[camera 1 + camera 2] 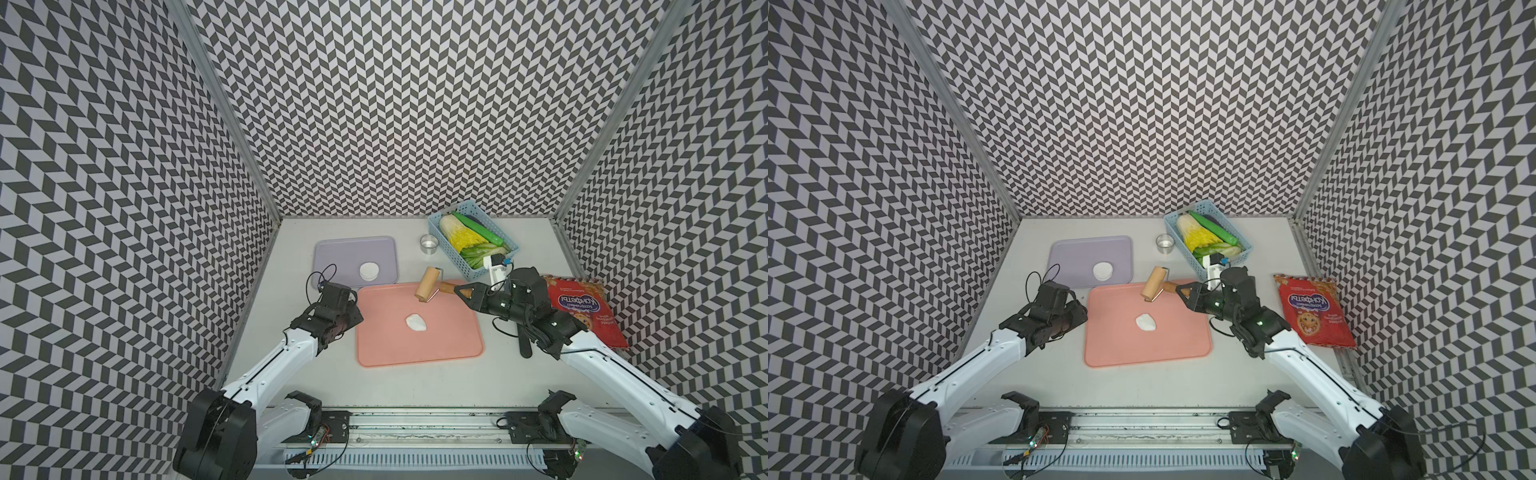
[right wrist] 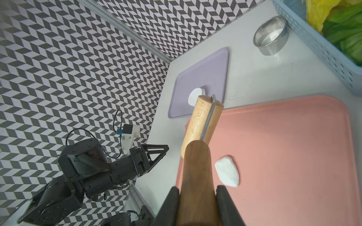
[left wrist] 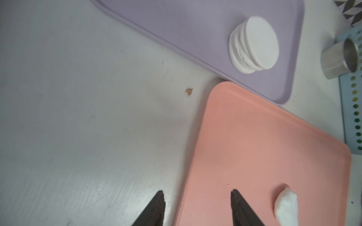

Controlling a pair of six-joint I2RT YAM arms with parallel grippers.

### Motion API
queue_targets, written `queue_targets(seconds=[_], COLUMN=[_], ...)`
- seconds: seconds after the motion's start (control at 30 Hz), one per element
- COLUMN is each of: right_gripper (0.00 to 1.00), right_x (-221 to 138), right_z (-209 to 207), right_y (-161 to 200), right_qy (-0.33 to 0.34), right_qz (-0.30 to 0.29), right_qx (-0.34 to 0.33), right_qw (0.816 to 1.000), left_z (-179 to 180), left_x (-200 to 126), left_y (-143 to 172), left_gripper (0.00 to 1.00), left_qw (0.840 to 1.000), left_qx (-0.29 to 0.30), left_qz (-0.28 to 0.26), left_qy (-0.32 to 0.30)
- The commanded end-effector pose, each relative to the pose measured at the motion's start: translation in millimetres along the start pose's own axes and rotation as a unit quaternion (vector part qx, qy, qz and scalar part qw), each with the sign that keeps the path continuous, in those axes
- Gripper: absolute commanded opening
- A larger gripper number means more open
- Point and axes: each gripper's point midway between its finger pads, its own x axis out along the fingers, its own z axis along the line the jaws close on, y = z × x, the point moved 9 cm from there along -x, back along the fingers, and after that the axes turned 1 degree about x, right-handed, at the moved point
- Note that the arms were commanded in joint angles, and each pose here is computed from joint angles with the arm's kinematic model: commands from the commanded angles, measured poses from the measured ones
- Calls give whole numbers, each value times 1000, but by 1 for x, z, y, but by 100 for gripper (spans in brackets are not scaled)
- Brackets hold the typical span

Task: Roll out the dumpling wrappers from the dough
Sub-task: Flatten out the dough on the work surface.

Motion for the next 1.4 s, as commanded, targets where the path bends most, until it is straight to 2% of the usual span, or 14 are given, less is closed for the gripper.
queue_targets(seconds=[0.0, 0.23, 0.47, 0.7, 0.77, 0.87, 1.2, 1.37], right_gripper=[0, 0, 0, 0, 0, 0, 0, 0], right_x=[-4, -3, 6, 11, 11, 12, 8, 10], right_z=[10, 14, 10, 4, 2, -1, -8, -20], right_y=[-12, -15, -9, -4, -3, -1, 5, 10], right_qy=[-18, -44, -52, -38, -31, -23, 6, 30], right_qz=[-12, 1, 45, 75, 77, 85, 113, 116], right_qx=[-28, -36, -35, -35, -36, -37, -49, -33], right_qw=[999, 998, 997, 996, 996, 995, 992, 992], left_z=[4, 9, 8, 0, -3, -8, -22, -24], left_x=[9, 28, 43, 45, 45, 46, 39, 35], left_y=[7, 17, 27, 38, 43, 47, 54, 60], left_gripper=[51, 47, 31, 20, 14, 0, 0, 0], left_qw=[999, 998, 994, 991, 989, 986, 982, 979], left_qx=[22, 42, 60, 90, 103, 125, 172, 188], left_qz=[22, 50, 86, 98, 103, 106, 80, 73], left_qy=[-2, -14, -10, -8, -9, -17, -9, -8])
